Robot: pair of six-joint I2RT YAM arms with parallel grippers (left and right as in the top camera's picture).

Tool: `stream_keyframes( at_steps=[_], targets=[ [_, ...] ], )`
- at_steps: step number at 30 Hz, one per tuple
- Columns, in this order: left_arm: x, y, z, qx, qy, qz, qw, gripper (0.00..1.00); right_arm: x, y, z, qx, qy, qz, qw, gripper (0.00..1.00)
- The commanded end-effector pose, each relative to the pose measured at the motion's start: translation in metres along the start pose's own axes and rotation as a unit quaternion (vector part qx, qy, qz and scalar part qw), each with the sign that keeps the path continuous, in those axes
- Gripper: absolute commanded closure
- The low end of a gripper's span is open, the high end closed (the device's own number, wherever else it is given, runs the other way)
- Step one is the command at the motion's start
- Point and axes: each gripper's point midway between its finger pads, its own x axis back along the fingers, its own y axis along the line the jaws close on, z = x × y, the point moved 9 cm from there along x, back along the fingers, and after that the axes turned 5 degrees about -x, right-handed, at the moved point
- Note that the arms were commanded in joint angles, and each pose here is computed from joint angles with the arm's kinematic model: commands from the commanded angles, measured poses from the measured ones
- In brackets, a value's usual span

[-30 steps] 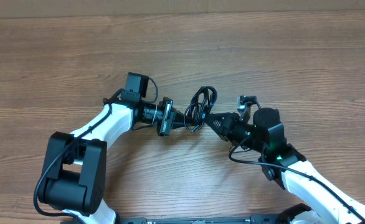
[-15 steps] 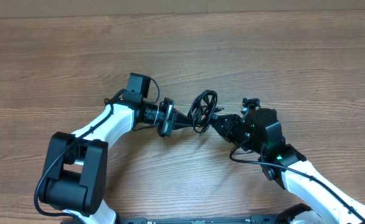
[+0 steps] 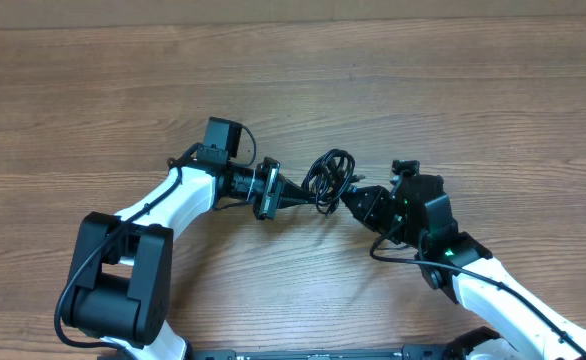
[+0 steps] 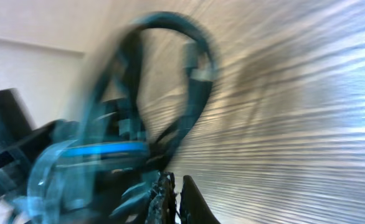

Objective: Untangle cables

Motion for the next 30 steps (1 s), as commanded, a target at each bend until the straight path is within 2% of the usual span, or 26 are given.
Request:
stream_keyframes(
  at_steps=[1,11,16,18,23,30],
  targets=[
    [-0.001,-0.008,0.013,-0.017,0.044,0.009,0.999,0.96,0.000,-0.004,-0.007,0.002,-0.019,0.013,1.000,0.96],
    [0.002,-0.008,0.011,-0.015,0.040,0.012,0.999,0.96,0.001,-0.003,-0.007,0.001,-0.016,0.010,1.000,0.96],
    [0.007,-0.009,0.010,-0.004,0.044,0.020,0.999,0.96,0.001,0.010,-0.006,0.017,0.003,-0.040,0.999,0.96],
    [0.011,-0.010,0.012,-0.003,0.060,0.029,0.998,0.96,0.002,0.019,-0.006,0.031,0.012,-0.070,0.997,0.96],
    [0.018,-0.012,0.013,-0.009,0.082,0.043,0.996,0.96,0.006,0.036,-0.001,0.133,0.041,-0.143,0.980,0.96],
    [0.024,-0.012,0.010,-0.006,0.076,0.051,0.996,0.96,0.007,0.039,0.001,0.164,0.053,-0.159,0.972,0.94]
  ],
)
